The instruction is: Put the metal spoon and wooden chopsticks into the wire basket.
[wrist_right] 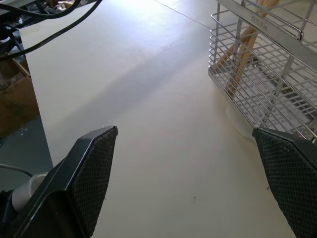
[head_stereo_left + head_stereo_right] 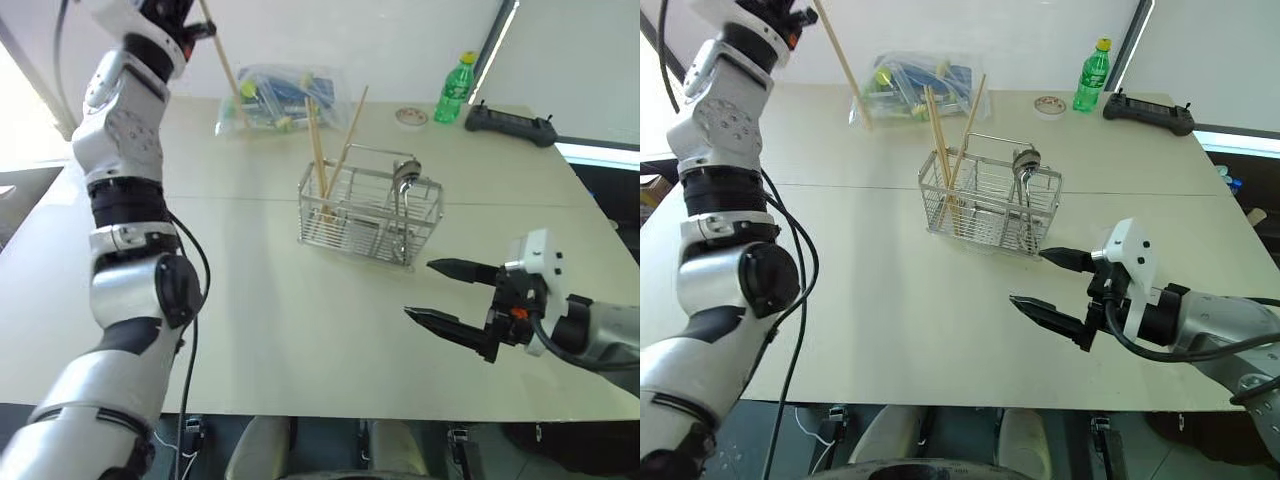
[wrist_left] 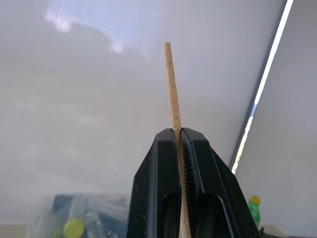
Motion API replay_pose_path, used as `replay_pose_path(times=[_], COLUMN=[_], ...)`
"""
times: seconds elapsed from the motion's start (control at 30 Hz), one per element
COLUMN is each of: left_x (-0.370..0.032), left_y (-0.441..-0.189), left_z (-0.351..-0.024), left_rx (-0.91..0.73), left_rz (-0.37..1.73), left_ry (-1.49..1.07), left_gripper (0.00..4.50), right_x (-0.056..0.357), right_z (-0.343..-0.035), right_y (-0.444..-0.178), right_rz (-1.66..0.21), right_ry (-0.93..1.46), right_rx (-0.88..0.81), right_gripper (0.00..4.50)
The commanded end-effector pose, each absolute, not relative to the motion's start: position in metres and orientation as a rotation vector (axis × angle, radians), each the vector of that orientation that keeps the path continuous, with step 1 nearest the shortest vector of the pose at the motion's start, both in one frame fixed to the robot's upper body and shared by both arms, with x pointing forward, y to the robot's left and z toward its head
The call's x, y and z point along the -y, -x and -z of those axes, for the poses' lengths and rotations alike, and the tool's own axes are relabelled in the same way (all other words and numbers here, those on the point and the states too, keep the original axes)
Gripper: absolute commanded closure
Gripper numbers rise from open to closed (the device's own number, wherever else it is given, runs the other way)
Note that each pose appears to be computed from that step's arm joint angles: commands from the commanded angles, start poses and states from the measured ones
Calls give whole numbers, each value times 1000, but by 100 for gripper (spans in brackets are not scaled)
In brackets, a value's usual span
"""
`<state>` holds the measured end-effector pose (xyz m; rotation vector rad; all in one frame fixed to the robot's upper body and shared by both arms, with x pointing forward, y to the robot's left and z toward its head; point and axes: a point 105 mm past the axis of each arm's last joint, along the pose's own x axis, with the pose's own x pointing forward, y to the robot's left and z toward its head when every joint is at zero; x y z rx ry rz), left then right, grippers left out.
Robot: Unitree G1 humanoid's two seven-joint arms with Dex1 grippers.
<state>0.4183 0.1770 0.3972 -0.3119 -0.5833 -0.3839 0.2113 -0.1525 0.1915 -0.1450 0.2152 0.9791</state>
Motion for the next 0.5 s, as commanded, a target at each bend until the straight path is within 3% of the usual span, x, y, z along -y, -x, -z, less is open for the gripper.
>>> replay_pose_path(times=[0.03, 0.5], left_x=[-153, -80], left_y=[-388, -371], left_z=[-425, -383], left_rx=[687, 612], left_rz=[482, 706], left_ry=[256, 125], left_gripper=[442, 442], right_x=[152, 151], right_z=[-196, -194], right_y=[-211, -209], right_rz=[-995, -970], right_ry=[161, 136], right_rx=[-199, -195], right_gripper=[0, 0])
